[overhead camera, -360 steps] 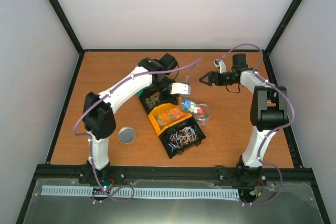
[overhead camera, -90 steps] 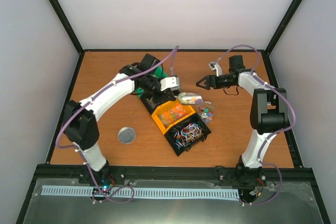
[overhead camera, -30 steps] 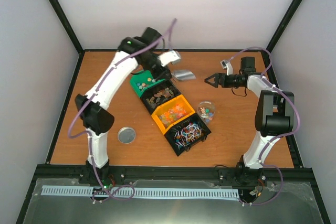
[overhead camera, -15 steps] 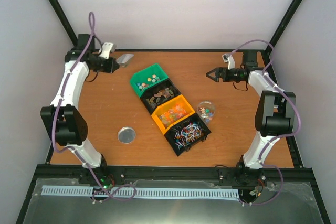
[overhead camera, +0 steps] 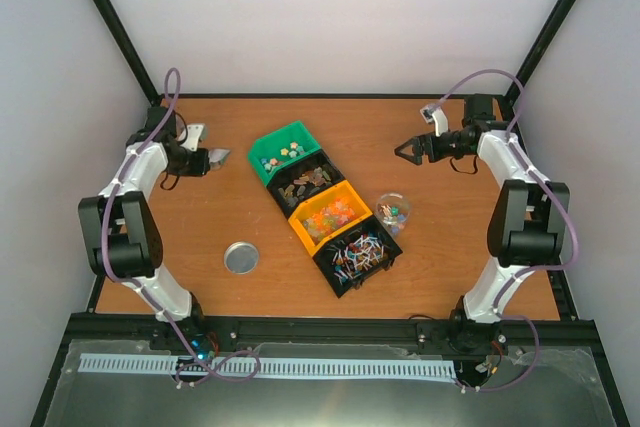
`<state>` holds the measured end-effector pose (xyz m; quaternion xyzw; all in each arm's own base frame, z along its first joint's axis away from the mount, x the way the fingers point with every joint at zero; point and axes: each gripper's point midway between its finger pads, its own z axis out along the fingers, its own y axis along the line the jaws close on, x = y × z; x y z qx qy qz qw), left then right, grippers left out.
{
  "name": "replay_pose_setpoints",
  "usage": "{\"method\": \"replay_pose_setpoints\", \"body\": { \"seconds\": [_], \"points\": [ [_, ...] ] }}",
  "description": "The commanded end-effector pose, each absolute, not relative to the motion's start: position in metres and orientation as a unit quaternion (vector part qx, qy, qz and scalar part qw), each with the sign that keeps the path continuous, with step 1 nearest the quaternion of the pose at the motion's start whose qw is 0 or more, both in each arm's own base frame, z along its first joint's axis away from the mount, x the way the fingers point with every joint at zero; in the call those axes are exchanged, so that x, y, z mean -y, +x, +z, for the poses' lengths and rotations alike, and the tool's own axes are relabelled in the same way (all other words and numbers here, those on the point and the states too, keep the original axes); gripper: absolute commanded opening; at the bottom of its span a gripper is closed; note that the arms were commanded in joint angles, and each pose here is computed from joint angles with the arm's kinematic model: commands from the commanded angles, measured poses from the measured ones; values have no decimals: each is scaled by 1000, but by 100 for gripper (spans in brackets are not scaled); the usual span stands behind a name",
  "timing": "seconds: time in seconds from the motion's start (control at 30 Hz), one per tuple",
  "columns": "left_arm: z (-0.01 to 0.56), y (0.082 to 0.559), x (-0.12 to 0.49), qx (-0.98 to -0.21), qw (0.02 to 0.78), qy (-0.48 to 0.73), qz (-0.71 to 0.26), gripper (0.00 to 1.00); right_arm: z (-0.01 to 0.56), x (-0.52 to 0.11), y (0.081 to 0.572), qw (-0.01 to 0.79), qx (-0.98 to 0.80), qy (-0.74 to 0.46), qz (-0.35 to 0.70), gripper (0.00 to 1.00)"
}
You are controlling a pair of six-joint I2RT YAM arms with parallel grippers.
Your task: Pack the candies
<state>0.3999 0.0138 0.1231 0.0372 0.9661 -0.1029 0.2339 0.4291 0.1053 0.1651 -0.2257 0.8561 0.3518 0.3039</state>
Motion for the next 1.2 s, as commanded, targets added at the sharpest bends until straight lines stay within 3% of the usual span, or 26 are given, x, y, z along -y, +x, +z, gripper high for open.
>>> {"method": "replay_pose_setpoints", "body": {
  "seconds": [0.0,0.37,0.8,1.0,1.17],
  "points": [
    [112,419,-23,-962,257,43,-85,1,190,-109,405,311,-834,-286,356,100],
    [77,408,-22,-970,219,55,-85,8,202,-119,298,262,-783,-426,369,100],
    [45,387,-16,-980,163,48,-105,14,135,-117,207,178,-745,-550,334,97],
    [43,383,-12,-980,151,52,-118,24,123,-117,174,149,-714,-599,330,94],
    [64,387,-9,-976,164,64,-124,41,117,-122,150,137,-681,-641,326,94]
  ]
}}
